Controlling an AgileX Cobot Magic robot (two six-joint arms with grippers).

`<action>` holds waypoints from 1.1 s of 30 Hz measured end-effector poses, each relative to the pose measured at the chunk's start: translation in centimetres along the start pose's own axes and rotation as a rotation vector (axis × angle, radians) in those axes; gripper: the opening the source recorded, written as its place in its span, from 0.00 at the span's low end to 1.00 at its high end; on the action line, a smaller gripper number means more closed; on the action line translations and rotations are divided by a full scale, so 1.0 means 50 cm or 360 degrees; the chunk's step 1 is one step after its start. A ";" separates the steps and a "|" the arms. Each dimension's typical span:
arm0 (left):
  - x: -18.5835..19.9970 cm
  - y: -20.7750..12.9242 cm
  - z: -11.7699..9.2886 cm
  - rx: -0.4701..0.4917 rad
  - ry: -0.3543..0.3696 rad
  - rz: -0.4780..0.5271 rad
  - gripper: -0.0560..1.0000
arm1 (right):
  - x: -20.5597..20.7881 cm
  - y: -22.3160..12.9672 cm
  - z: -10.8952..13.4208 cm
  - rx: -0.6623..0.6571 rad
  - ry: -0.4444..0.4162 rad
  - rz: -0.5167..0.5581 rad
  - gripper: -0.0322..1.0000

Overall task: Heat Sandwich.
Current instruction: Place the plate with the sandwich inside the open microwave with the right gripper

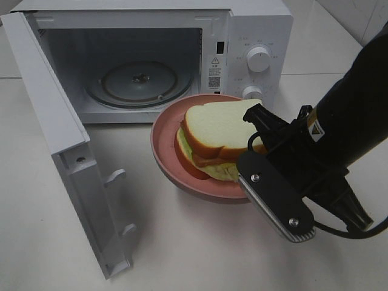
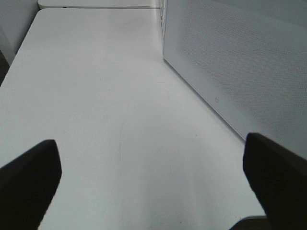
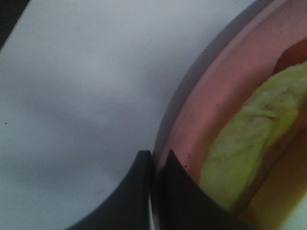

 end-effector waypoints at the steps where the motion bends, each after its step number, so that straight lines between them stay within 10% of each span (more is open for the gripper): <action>1: 0.000 0.000 0.000 0.0000 0.0000 0.0000 0.98 | 0.000 0.000 0.000 0.0000 0.0000 0.0000 0.06; 33: 0.000 0.000 0.000 0.0000 0.0000 0.0000 0.98 | -0.046 0.019 -0.157 0.0006 -0.0083 -0.0039 0.06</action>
Point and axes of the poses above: a point on each arm's last joint axis where the gripper is mounted, x pointing back along that axis away from the gripper, z along the wrist's bending axis when the last joint is at zero, y = z × x, the point moved 9 cm from there along -x, pointing out along that axis toward the gripper, and after that the axes turned 7 degrees about x, right-handed, at the moved point
